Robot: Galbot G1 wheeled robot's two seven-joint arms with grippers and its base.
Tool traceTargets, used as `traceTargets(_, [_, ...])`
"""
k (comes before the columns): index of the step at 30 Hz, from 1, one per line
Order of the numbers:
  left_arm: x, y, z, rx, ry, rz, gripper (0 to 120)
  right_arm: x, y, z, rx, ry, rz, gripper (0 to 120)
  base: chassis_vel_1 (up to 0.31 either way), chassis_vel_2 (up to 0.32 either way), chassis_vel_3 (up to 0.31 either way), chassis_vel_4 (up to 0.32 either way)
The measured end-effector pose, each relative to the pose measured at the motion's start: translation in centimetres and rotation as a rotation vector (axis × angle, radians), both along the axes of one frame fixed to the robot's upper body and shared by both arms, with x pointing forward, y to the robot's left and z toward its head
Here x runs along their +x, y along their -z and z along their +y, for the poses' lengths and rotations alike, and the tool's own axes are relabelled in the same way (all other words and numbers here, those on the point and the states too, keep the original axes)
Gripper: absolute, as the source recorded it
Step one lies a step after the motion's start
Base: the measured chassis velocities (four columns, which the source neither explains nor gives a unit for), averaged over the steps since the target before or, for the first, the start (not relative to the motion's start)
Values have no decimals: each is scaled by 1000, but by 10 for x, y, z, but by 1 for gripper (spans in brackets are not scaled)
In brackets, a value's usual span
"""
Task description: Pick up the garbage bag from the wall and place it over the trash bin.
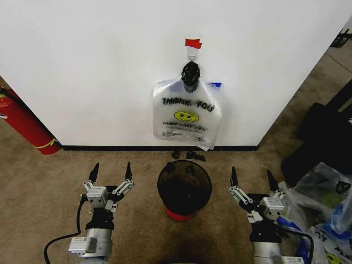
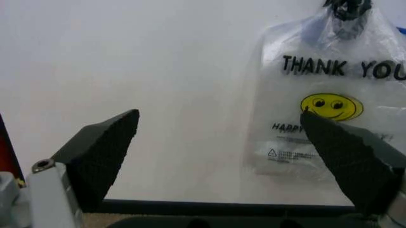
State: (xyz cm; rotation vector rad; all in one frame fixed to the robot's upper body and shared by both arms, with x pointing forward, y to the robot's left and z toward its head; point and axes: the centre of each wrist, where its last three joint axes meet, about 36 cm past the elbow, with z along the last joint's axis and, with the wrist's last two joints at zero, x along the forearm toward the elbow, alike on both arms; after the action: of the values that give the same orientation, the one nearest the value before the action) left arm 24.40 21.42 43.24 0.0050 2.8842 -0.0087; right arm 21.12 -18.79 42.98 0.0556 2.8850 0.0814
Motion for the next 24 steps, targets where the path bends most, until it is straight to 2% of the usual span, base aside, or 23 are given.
traceTargets(24, [4, 6, 0, 3, 0, 5, 100, 2, 10, 3, -11, -10, 24, 100, 0, 0, 0, 0])
